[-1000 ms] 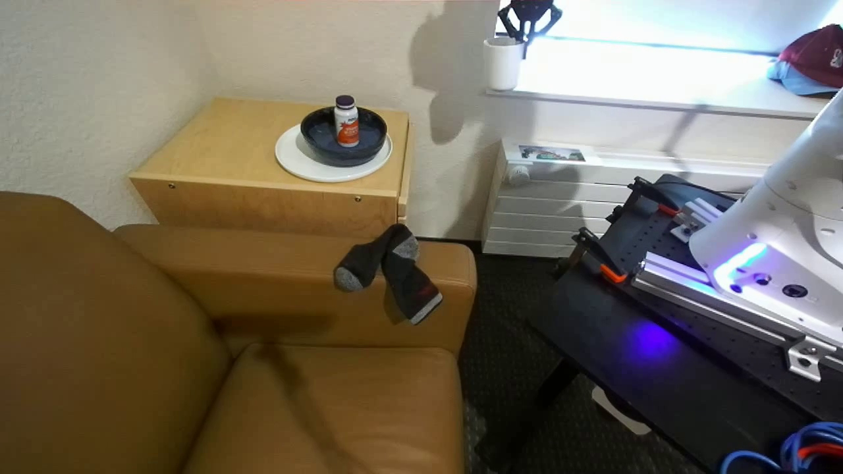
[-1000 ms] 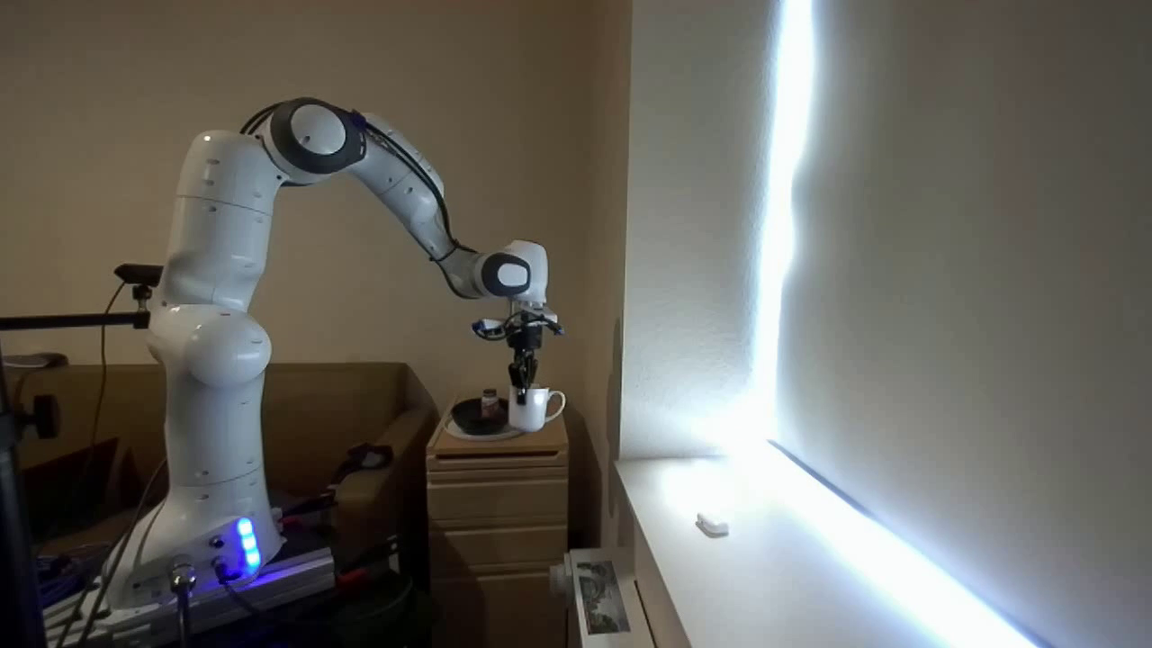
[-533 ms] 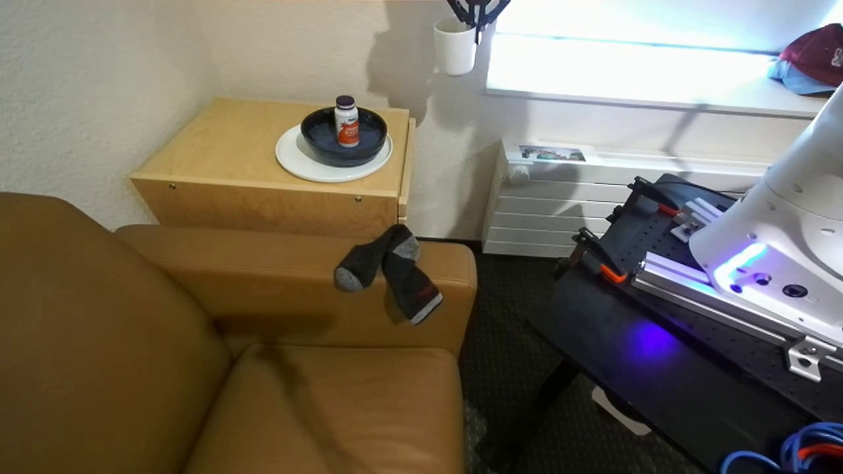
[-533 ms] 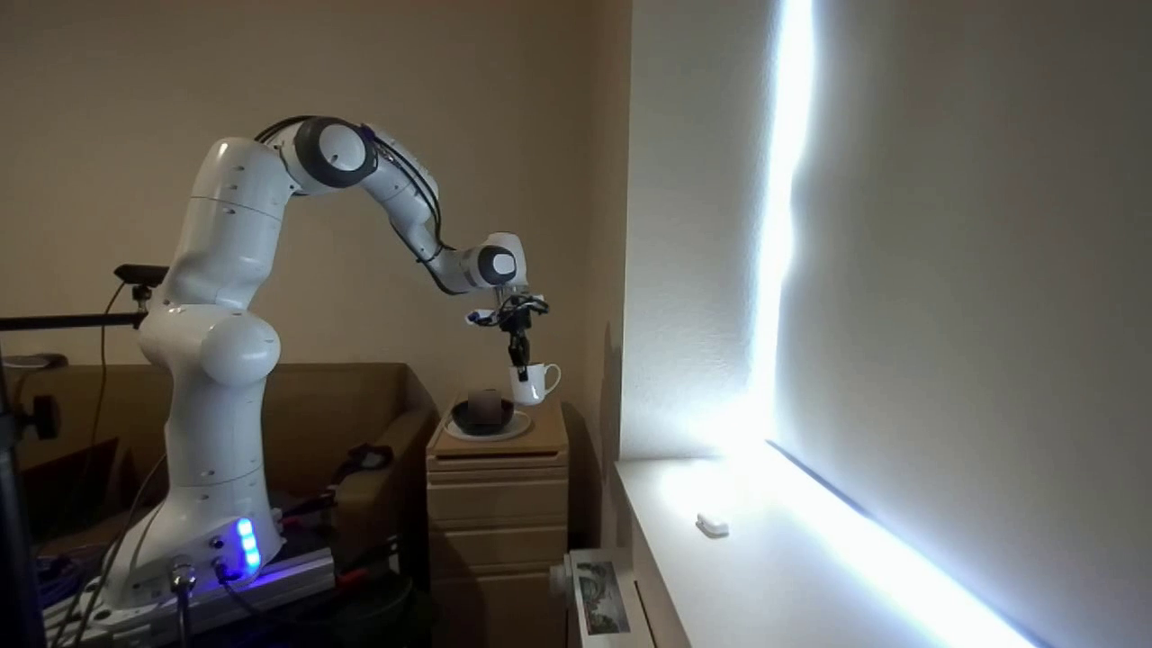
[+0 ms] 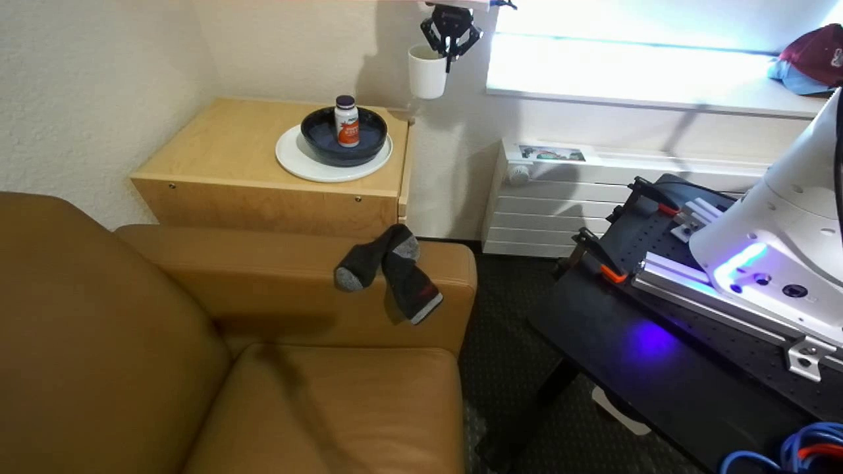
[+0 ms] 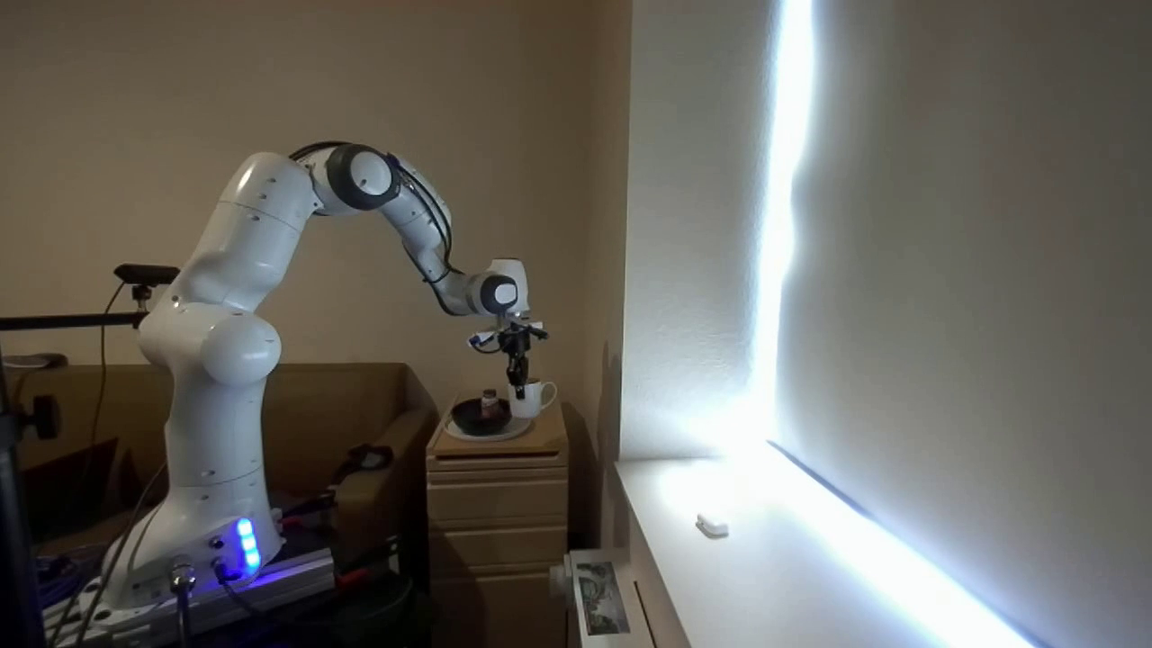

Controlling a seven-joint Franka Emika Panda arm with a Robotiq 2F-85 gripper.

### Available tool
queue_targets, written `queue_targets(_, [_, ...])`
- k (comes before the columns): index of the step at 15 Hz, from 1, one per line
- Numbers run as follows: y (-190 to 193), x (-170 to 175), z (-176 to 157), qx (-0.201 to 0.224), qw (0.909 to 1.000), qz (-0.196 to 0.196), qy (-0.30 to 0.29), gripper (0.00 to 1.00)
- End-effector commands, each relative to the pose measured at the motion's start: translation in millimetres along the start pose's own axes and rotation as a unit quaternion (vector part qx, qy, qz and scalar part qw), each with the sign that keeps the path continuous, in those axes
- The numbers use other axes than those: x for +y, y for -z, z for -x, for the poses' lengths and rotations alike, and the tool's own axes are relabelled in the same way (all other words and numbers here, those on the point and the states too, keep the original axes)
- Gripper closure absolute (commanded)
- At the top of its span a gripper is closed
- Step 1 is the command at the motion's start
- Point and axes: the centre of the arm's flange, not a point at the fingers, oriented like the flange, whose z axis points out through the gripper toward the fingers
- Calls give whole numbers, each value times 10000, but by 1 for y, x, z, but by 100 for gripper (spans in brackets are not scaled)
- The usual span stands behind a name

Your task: Put the mug cup on the dresser

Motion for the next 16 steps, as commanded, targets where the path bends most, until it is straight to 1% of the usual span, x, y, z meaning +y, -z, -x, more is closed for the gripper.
queue_targets(1, [-21,-37,-6,-35,9989,-335,-317,99])
queue_targets(3, [-32,-47,-6,-66,9982,-385,-451,99])
queue_targets(4, [-30,-27,2,-75,9993,-212,-294,95])
queue_targets(6, [-39,-35,2,-92,9991,-233,-351,95])
queue_targets(7, [-43,-36,0,-91,9992,-174,-354,99])
queue_targets(11, [-60,-47,-9,-134,9977,-277,-599,99])
queue_targets(16, [-70,-64,-16,-205,9947,-511,-864,99])
